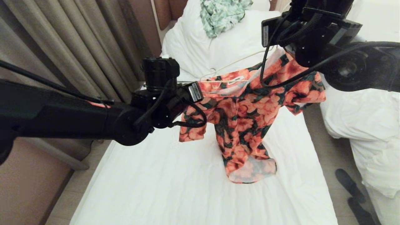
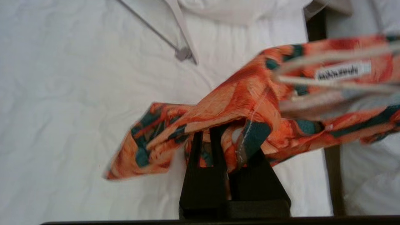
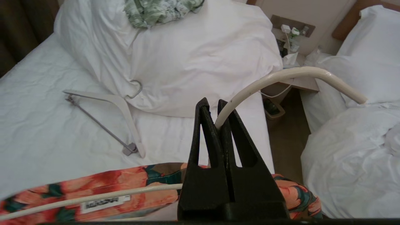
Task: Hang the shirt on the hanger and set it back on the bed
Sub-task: Take the clothes hanger out of the clothes
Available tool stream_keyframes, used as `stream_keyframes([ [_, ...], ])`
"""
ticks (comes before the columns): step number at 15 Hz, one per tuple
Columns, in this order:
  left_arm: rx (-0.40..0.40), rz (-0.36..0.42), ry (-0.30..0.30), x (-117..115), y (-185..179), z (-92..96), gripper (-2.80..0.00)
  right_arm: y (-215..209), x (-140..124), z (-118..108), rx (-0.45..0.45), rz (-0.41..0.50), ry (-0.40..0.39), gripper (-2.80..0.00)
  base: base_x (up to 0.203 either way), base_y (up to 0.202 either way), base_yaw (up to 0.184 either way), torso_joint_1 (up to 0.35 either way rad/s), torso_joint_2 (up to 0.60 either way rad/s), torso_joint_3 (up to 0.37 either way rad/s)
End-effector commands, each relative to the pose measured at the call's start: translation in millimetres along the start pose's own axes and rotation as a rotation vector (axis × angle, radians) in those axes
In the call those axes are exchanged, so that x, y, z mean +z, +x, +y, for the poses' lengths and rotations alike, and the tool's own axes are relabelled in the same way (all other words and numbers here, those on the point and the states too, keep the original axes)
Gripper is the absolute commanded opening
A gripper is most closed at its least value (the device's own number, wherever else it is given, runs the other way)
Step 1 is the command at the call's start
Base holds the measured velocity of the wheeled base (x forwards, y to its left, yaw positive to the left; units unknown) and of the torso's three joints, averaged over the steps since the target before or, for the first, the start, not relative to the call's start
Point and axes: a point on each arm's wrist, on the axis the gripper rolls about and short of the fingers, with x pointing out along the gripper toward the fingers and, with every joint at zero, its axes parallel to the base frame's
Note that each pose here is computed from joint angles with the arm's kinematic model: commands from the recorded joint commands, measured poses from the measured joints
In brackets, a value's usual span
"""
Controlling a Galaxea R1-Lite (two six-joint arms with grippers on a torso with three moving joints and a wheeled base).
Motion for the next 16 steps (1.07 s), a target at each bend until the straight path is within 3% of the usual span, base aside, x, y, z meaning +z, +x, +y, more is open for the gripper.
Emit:
stream_keyframes([
  [1,0.006,0.030,0.030,-16.5,5.9,-4.2,0.00,1.1,-2.9,3.5,0.002,0.005,-0.004,-2.80,0.000,0.000,0.000,0.000,0.00,0.000],
  [4,0.016,0.030,0.036,-14.3,5.4,1.0,0.00,2.7,-6.9,6.5,0.005,0.012,-0.008,-2.80,0.000,0.000,0.000,0.000,0.00,0.000],
  [6,0.072,0.032,0.123,-9.2,14.9,29.1,0.00,3.8,-9.0,7.8,0.005,0.014,-0.008,-2.80,0.000,0.000,0.000,0.000,0.00,0.000],
  [8,0.133,-0.008,0.148,11.2,21.0,58.0,0.00,6.1,-13.8,10.5,0.007,0.023,-0.014,-2.80,0.000,0.000,0.000,0.000,0.00,0.000],
  [9,0.159,-0.031,0.147,22.7,20.1,69.8,-2.80,8.6,-19.1,13.7,0.009,0.032,-0.020,-2.80,0.000,0.000,0.000,0.000,0.00,0.000],
  [11,0.185,-0.084,0.139,51.3,11.5,90.6,-2.80,13.9,-28.6,19.1,0.006,0.034,-0.010,-2.80,0.000,0.000,0.000,0.000,0.00,0.000],
  [13,0.185,-0.077,0.147,75.7,-2.6,116.2,-2.80,22.2,-44.0,26.9,-0.002,0.031,0.008,-2.80,0.000,0.000,0.000,0.000,0.00,0.000],
  [16,0.163,-0.060,0.138,91.5,-11.3,132.7,-2.80,33.9,-70.1,38.5,-0.029,0.040,0.212,-2.80,0.000,0.000,0.000,0.000,0.00,0.000],
])
